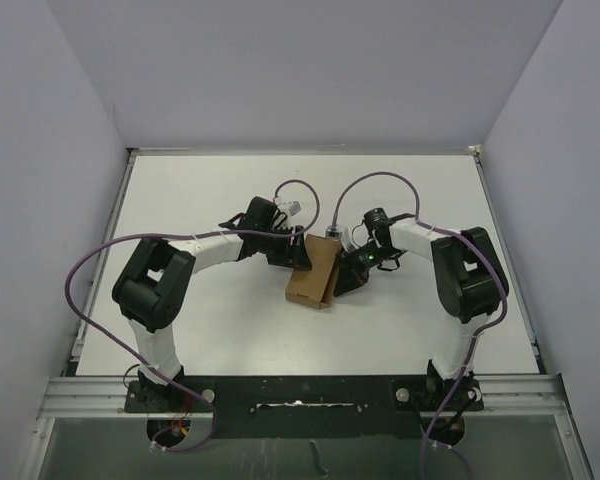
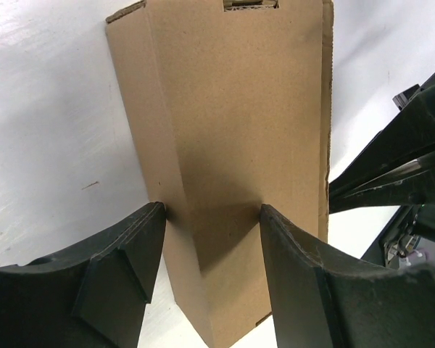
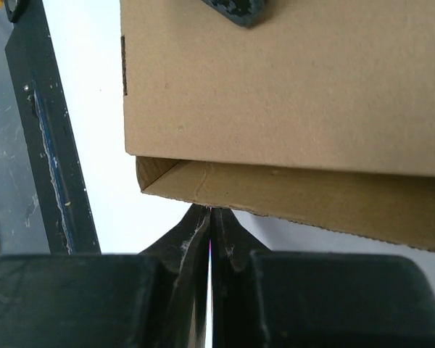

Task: Fold the paper box

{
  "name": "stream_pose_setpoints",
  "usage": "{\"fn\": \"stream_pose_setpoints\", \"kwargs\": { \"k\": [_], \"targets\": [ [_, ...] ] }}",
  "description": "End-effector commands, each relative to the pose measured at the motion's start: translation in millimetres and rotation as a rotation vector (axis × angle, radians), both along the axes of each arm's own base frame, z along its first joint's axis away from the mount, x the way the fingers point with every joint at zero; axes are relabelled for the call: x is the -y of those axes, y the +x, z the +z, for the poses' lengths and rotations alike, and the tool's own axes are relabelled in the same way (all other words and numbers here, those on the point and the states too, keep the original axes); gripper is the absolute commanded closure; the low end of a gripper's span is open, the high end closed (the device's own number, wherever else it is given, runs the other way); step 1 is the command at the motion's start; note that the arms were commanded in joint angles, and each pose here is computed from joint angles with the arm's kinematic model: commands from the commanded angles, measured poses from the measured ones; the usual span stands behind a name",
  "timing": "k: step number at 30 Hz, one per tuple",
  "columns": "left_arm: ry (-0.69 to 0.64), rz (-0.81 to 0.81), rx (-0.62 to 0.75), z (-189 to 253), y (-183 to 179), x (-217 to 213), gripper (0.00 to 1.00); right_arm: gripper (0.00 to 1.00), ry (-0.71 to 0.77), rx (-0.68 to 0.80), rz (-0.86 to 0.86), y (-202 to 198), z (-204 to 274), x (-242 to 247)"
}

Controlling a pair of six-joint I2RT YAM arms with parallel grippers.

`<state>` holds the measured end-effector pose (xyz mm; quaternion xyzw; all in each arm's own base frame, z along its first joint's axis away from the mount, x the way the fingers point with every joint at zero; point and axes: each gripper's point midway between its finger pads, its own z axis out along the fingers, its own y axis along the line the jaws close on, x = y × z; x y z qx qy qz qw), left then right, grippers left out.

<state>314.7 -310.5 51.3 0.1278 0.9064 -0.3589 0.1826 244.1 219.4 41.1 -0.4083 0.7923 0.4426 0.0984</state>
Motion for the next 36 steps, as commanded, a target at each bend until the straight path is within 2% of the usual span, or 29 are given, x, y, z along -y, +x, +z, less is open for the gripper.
{"fn": "stream_pose_setpoints", "kwargs": {
  "k": [1, 7, 9, 14, 17, 20, 22, 25, 30, 36],
  "targets": [
    [-0.044, -0.062, 0.041, 10, 6, 16, 0.47, 1.0, 0.078, 0.103, 0.032, 11, 29, -11],
    [-0.048, -0.051, 0.122, 28, 19, 7, 0.44, 0.98, -0.026, 0.268, 0.125, 15, 35, 20],
    [-0.044, -0.022, 0.168, 40, 29, -3, 0.42, 0.94, -0.028, 0.313, 0.136, 15, 42, 29],
    [-0.024, 0.067, 0.349, 94, 49, -34, 0.36, 0.86, 0.012, 0.412, 0.082, 27, 70, 35],
    [-0.027, 0.127, 0.444, 128, 43, -49, 0.37, 0.83, 0.028, 0.497, 0.005, 43, 86, 36],
    [-0.054, 0.173, 0.453, 142, 17, -55, 0.46, 0.79, 0.019, 0.661, -0.058, 66, 100, 38],
    [-0.067, 0.186, 0.414, 136, -9, -59, 0.6, 0.82, 0.012, 0.767, -0.09, 83, 110, 39],
    [-0.086, 0.211, 0.339, 117, -49, -62, 0.78, 0.99, -0.003, 0.841, -0.102, 110, 115, 37],
    [-0.136, 0.205, 0.241, 86, -103, -43, 0.85, 1.0, -0.045, 0.813, -0.035, 141, 98, 19],
    [-0.086, 0.219, 0.16, 38, -110, -30, 0.88, 1.0, -0.109, 0.768, 0.012, 167, 68, 5]
  ]
}}
